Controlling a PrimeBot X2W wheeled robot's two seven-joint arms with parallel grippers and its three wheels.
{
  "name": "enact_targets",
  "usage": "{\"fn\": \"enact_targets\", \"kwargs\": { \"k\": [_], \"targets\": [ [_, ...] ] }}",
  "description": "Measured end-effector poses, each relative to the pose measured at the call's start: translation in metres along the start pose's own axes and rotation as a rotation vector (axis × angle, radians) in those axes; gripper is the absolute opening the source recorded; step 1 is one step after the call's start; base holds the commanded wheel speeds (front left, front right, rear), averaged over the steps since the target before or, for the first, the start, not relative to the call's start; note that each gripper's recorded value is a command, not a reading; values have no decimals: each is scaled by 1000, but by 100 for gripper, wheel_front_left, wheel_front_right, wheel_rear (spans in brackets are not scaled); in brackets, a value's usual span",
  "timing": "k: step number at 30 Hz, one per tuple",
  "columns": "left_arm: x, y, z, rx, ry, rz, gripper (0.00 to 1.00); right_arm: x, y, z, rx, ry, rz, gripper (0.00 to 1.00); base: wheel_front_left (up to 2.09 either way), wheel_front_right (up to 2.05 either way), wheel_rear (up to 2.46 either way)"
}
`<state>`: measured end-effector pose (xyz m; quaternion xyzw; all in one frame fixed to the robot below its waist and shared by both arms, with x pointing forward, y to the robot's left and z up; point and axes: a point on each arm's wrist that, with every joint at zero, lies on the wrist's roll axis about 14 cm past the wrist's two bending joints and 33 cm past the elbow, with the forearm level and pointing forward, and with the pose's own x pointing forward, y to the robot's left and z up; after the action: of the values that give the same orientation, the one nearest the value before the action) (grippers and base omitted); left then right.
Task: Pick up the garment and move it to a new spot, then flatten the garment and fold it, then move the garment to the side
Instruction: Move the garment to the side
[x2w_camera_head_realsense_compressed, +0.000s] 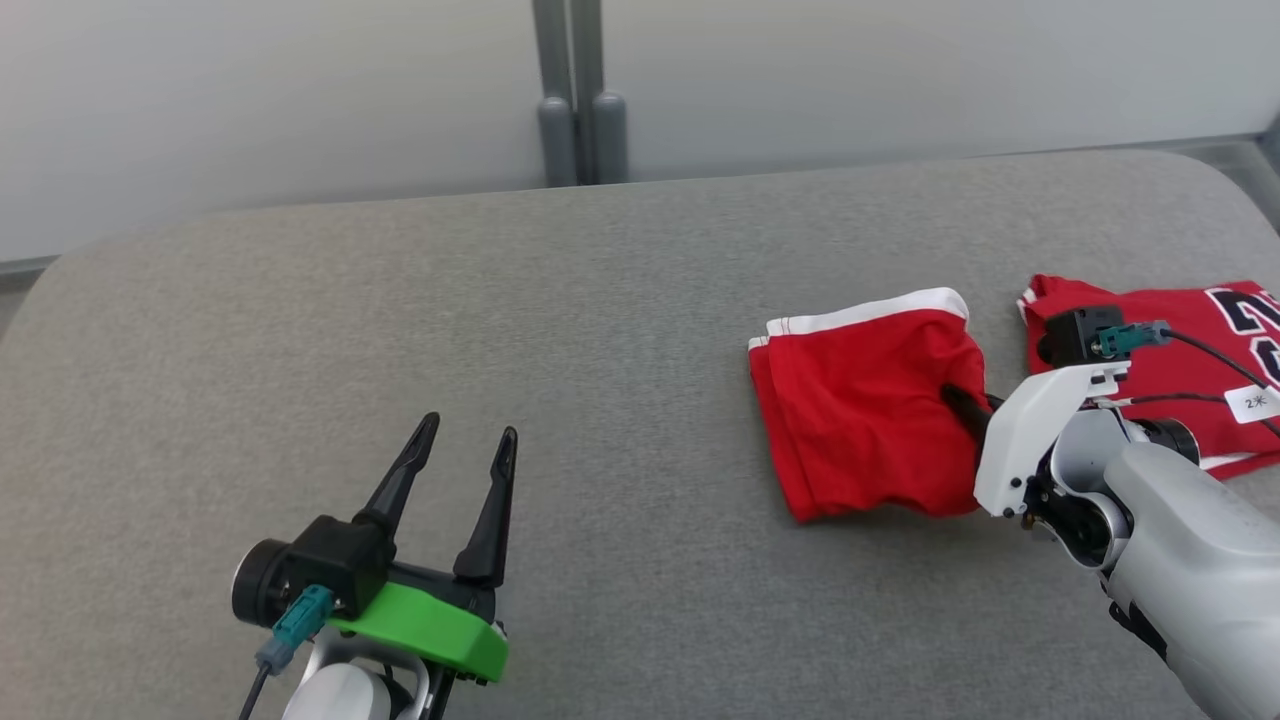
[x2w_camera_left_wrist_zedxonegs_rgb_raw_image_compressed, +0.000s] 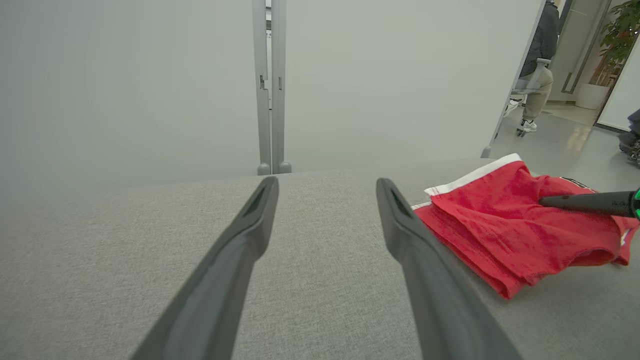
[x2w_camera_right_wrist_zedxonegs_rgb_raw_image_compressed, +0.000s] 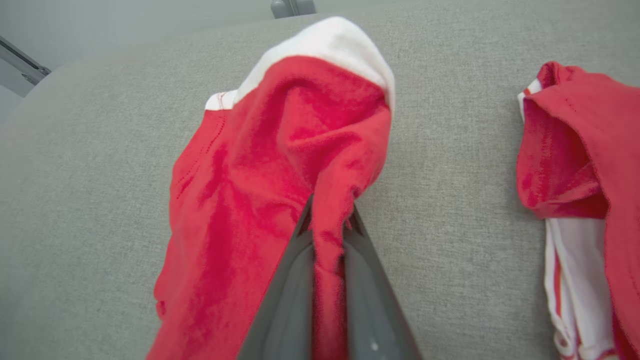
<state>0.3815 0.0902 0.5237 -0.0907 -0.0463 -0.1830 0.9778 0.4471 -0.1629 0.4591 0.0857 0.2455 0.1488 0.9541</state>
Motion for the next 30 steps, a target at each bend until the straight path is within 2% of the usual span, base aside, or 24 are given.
{"fn": "enact_targets", "kwargs": {
  "k": [8, 15, 22, 26, 30],
  "targets": [
    [32, -68, -11, -25, 25, -219, 100, -42, -40, 5, 32, -64, -95, 0, 0, 0, 0],
    [48, -109, -31, -43, 86, -362, 100, -63, -70, 21, 28, -123, -169, 0, 0, 0, 0],
    [67, -116, -51, -44, 140, -423, 100, -54, -91, 58, -98, -157, -191, 0, 0, 0, 0],
    [71, -109, -73, -58, 197, -422, 100, -48, -116, 55, -175, -97, -223, 0, 0, 0, 0],
    [71, -99, -94, -73, 247, -408, 100, -52, -150, 50, -205, -44, -283, 0, 0, 0, 0]
  ]
}}
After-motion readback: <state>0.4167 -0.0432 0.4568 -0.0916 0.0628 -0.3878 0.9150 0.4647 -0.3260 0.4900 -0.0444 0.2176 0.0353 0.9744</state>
